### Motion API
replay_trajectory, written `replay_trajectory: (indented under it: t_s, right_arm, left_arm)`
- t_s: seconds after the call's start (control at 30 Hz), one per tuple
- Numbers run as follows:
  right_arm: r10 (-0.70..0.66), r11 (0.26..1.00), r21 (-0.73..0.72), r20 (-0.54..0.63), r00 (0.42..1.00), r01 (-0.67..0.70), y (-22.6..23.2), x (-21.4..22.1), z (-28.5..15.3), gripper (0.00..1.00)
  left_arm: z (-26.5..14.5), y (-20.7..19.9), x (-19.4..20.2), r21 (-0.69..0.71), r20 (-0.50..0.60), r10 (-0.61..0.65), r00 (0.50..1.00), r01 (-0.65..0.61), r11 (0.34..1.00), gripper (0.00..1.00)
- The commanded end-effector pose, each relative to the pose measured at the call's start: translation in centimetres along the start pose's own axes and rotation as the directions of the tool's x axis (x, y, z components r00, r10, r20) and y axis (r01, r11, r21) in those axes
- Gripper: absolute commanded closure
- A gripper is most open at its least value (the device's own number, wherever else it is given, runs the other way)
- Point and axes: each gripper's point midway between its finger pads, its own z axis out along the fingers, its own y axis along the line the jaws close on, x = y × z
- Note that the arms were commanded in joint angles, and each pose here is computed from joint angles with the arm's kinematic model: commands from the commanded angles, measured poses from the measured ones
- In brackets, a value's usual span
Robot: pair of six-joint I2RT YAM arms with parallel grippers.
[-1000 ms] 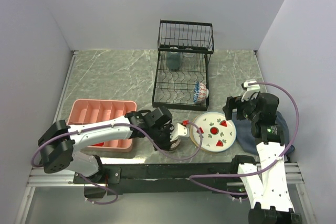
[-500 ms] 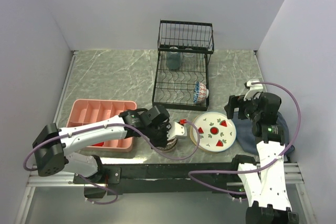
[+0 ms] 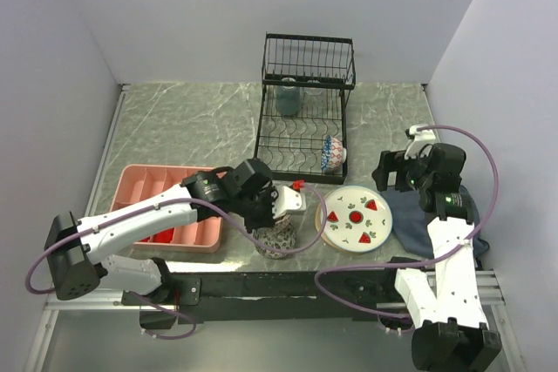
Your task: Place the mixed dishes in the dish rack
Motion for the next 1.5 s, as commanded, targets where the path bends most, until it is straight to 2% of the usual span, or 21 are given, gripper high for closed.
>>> replay_trajectory:
  t_s: [0.0, 0.23, 0.33, 0.7, 1.0, 1.2, 1.4, 1.43, 1.47]
  right_arm:
    - [-0.038, 0.999, 0.020, 0.076, 0.996, 0.037, -0.4, -3.1, -0.8, 0.00]
    - [-0.048, 0.997, 0.056, 0.084, 0.995, 0.043, -1.0, -2.9, -1.0, 0.00]
    - [-0.040, 0.997, 0.064, 0.079, 0.996, 0.035, -1.2, -2.3, -1.0, 0.00]
    - [-0.062, 0.993, 0.105, 0.051, 0.997, 0.056, -2.0, -0.9, -1.2, 0.00]
    - [-0.060, 0.992, 0.109, 0.025, 0.998, 0.057, -2.1, 0.5, -1.0, 0.00]
    - [-0.073, 0.992, 0.103, 0.010, 0.997, 0.071, -2.1, 0.8, -1.0, 0.00]
    - [-0.072, 0.993, 0.099, 0.014, 0.997, 0.071, -2.2, 0.6, -0.7, 0.00]
    - [-0.071, 0.993, 0.099, 0.011, 0.997, 0.070, -2.2, 0.7, -0.7, 0.00]
    - [-0.072, 0.993, 0.098, 0.010, 0.997, 0.071, -2.2, 0.7, -0.7, 0.00]
  left_arm:
    - [-2.2, 2.5, -4.3, -0.103, 0.120, 0.078, 0.990, -0.065, 0.992, 0.99]
    - [-1.3, 6.1, -6.1, -0.237, 0.115, 0.188, 0.975, -0.156, 0.959, 0.99]
    - [-0.2, 7.1, -6.4, -0.253, 0.107, 0.221, 0.969, -0.189, 0.949, 0.99]
    - [5.0, 9.6, -6.2, -0.323, 0.128, 0.212, 0.969, -0.162, 0.932, 0.99]
    - [7.7, 7.2, -5.2, -0.247, 0.131, 0.187, 0.974, -0.150, 0.957, 0.99]
    - [9.0, 5.9, -3.5, -0.246, 0.118, 0.170, 0.978, -0.138, 0.960, 0.99]
    - [11.1, 6.8, -2.5, -0.283, 0.098, 0.182, 0.978, -0.148, 0.948, 0.98]
    - [11.2, 6.8, -2.5, -0.284, 0.099, 0.178, 0.979, -0.144, 0.948, 0.96]
    - [11.3, 6.8, -2.6, -0.286, 0.100, 0.181, 0.978, -0.146, 0.947, 0.88]
